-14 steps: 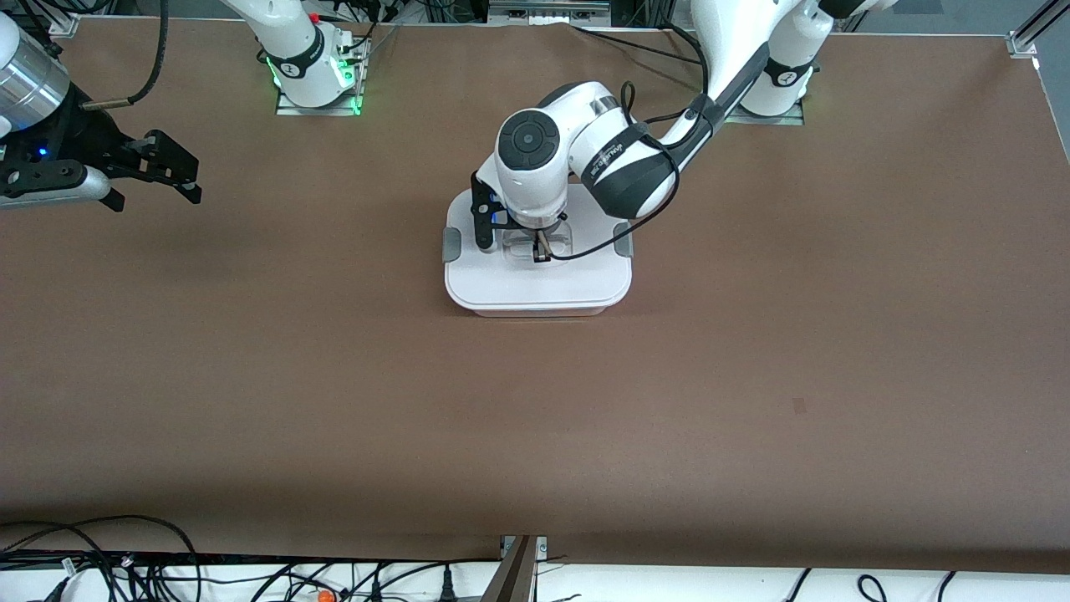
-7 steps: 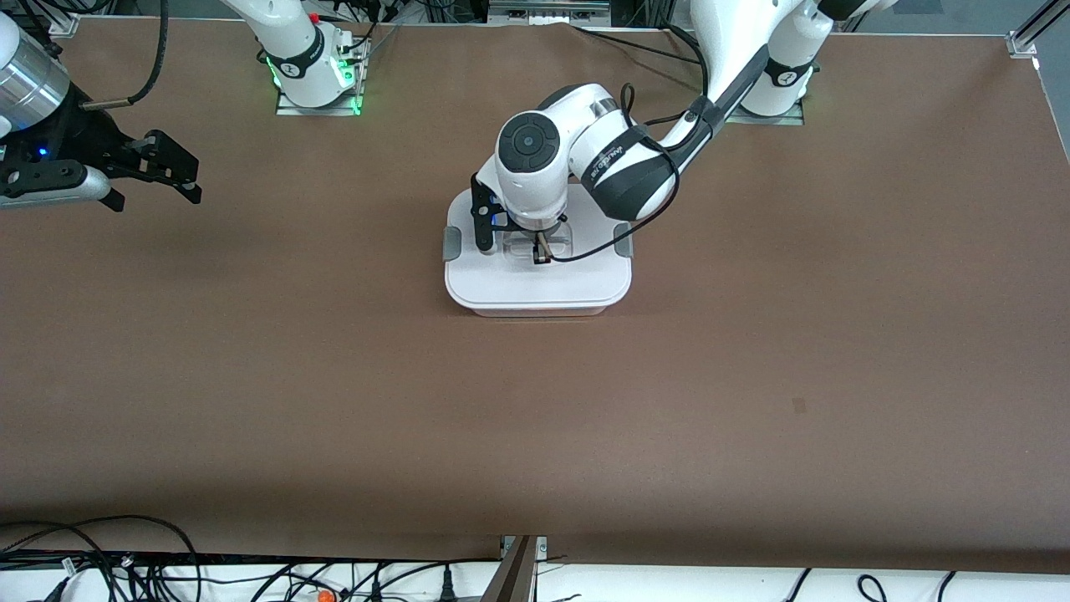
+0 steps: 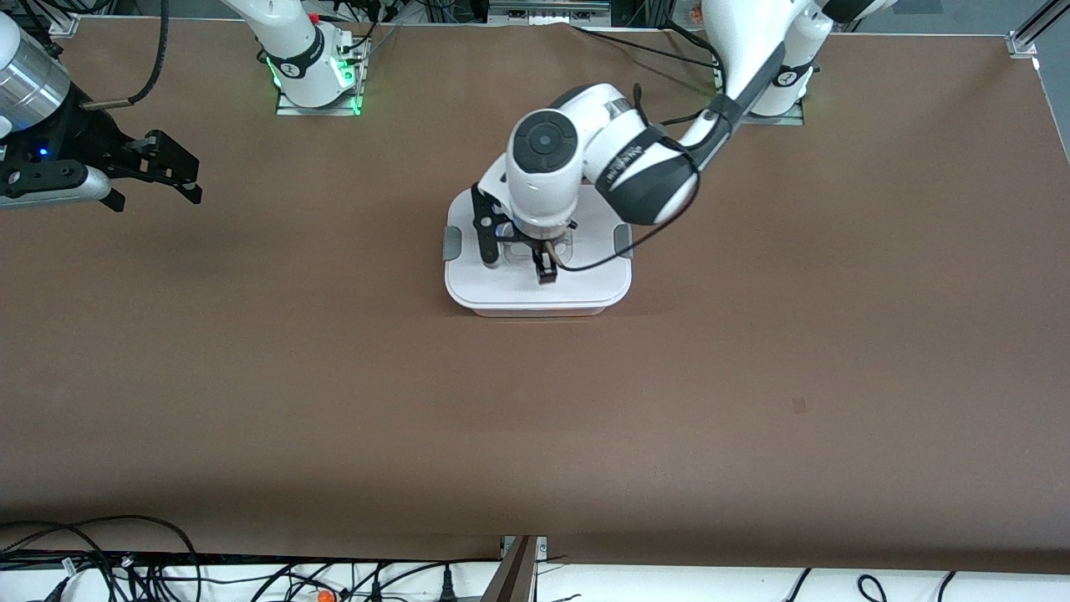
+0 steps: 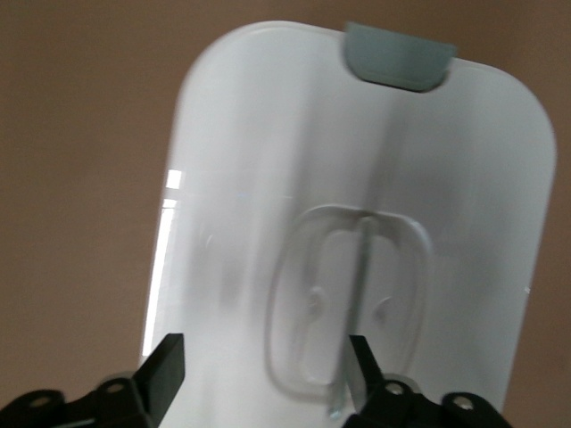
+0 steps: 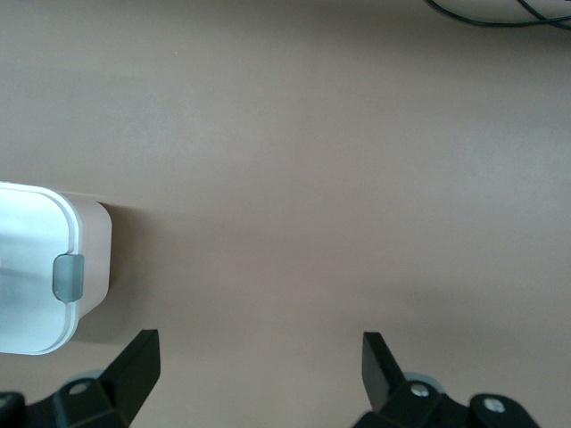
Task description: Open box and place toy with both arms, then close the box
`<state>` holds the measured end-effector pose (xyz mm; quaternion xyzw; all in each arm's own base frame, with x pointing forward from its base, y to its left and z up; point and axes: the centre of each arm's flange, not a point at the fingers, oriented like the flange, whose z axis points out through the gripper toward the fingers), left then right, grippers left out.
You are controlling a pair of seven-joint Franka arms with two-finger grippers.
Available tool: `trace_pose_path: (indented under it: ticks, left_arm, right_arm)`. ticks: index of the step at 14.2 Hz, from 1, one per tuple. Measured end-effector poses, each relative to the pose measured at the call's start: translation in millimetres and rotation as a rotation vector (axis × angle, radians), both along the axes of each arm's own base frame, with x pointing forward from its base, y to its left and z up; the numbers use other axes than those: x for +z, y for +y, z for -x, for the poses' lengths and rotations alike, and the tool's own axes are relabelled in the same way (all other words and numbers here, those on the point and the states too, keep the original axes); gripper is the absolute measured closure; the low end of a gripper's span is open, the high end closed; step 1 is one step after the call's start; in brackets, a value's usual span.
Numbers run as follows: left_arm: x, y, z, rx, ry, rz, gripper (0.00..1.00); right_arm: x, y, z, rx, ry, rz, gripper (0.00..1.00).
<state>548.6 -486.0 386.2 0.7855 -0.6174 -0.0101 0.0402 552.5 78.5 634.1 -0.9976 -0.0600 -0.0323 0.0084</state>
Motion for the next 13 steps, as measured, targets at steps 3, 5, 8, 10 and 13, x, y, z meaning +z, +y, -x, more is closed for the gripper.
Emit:
trace_pose_path:
  ticks: [3,5,8,10,13]
  left_arm:
    - [20.0,57.8,-53.7,0.111,-0.033,0.026,0.00]
    - [30.5,106.7,-89.0,0.194,-0.052,0.037,0.00]
    - [45.2,199.3,-133.1,0.330,-0.045,0.022,0.00]
    - [54.1,261.5,-148.8,0.413,-0.009,-0.009,0.00]
    - [87.2,341.3,-161.8,0.525,-0.031,-0.014,0.00]
  right_arm:
    - [-1.2,0.2,-0.6,0.035,0.001,0.002,0.00]
    - [-1.6,0.4,-0.8,0.039,0.002,0.003,0.00]
    - [-1.6,0.5,-0.8,0.041,0.002,0.003,0.00]
    - [-1.6,0.6,-0.8,0.041,0.002,0.003,0.00]
    - [-1.6,0.7,-0.9,0.042,0.001,0.003,0.00]
